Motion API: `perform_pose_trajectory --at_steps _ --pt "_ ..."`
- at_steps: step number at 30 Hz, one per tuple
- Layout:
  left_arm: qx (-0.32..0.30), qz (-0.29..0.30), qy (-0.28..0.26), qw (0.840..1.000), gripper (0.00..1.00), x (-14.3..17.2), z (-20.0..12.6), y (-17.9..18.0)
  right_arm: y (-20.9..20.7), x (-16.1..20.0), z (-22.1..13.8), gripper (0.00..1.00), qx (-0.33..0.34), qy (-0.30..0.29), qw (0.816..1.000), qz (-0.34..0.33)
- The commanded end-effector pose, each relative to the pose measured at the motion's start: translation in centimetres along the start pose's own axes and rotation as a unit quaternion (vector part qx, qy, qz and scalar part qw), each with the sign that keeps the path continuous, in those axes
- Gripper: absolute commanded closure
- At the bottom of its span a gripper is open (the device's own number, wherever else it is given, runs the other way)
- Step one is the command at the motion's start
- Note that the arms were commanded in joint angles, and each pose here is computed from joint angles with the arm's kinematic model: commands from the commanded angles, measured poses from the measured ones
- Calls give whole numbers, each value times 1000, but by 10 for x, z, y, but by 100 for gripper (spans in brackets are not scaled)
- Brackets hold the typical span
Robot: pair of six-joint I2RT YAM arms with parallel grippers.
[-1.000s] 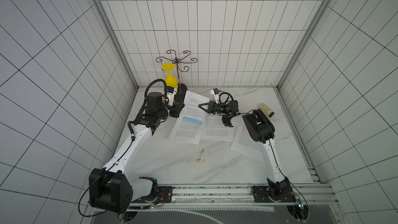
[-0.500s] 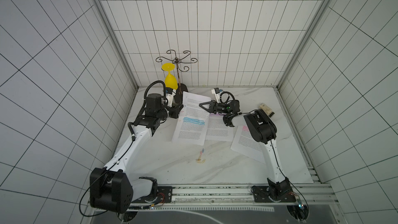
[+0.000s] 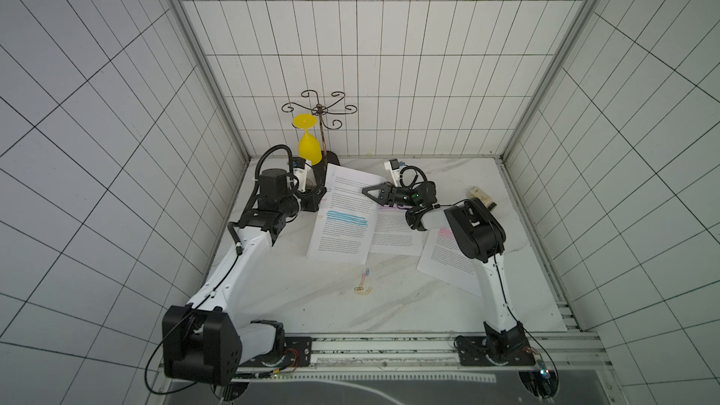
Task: Unclip the paperclips from the documents
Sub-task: Pick up the document from the center of the board.
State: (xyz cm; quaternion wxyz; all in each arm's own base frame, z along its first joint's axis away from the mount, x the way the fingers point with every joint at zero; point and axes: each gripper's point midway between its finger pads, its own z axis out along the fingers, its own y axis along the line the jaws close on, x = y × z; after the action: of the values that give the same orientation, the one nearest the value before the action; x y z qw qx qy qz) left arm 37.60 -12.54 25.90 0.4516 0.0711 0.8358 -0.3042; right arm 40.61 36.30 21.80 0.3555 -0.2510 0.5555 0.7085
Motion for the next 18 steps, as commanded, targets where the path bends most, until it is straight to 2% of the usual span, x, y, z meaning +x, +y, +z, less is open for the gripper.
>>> perform_pose_trajectory --at_steps 1,8,12,18 --pt "7 -4 -41 999 100 -26 -8 -5 56 -11 -3 43 -69 -24 993 -96" --pt "15 -25 -66 997 100 -39 -13 -3 69 -13 -4 40 -70 -27 993 -94" --pt "23 -35 -84 996 100 -44 -16 -3 71 -16 -3 35 -69 -35 993 -93" --pt "21 -40 -84 995 100 -42 -24 -3 69 -22 -3 30 -65 -50 993 -85"
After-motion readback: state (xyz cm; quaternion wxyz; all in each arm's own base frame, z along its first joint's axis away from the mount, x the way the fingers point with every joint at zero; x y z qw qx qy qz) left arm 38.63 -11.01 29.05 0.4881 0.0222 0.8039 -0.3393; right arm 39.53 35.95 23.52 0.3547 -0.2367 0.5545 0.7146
